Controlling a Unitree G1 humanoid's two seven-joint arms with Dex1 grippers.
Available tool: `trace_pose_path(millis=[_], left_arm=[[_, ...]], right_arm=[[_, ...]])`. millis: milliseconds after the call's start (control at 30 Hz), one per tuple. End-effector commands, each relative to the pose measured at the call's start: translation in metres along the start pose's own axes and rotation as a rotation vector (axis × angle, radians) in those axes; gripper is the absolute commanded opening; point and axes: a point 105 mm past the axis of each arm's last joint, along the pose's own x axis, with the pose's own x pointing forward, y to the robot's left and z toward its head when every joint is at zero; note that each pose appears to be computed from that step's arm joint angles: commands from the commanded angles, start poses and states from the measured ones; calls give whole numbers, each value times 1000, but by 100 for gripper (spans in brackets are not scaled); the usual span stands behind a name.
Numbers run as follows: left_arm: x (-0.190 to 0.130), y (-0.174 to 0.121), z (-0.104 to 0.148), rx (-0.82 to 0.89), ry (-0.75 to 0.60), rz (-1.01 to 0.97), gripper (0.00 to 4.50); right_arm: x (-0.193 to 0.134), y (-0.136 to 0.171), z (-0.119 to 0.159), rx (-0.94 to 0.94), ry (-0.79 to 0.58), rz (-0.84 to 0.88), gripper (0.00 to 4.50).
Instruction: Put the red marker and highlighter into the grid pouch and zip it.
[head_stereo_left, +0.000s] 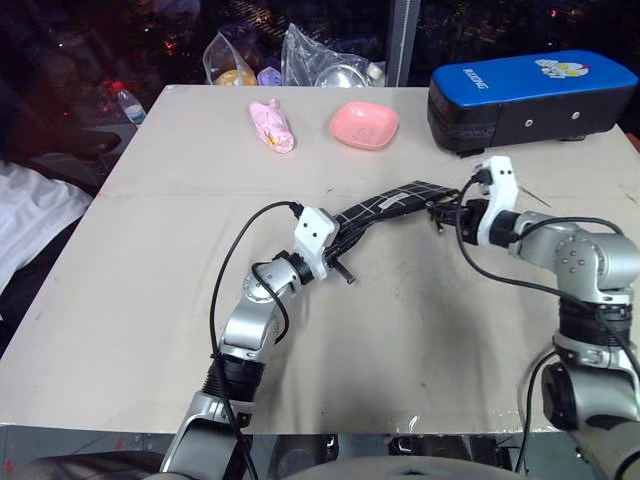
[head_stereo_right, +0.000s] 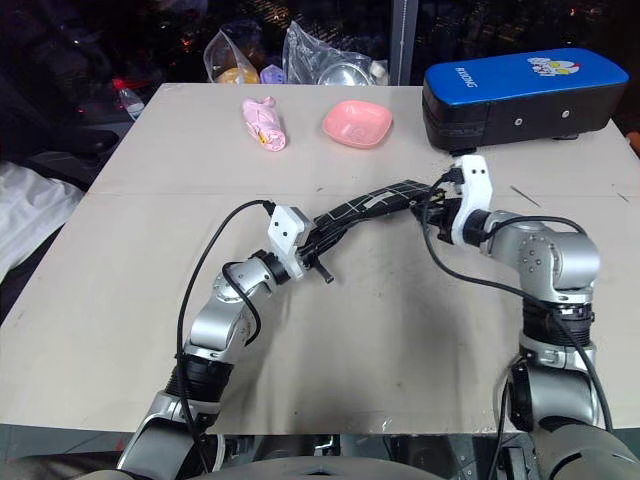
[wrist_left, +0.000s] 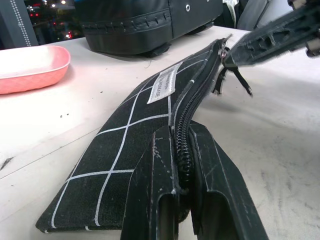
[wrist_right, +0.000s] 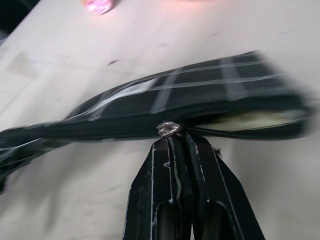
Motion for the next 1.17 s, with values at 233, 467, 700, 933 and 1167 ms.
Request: trace_pose_path(millis=[233,467,700,933,1167], left_arm=[[-10,13,3,91,6,51,0],[-38,21,8,144,4,119,254],[-98,9,1,70,109,135,390],[-139,-19,-24,-16,266,136,390],[-144,-28,-34,-73,296,140,390]], right_arm=[[-21,-35,28,-46,-120,-105,30],[-39,-53,14,-172,-86,-100,332],[-64,-79,-22,-472,-69,-17,433],[-84,-88,-53,-555,-78,127,433],[-92,-82,-67,-464,-125,294,433]])
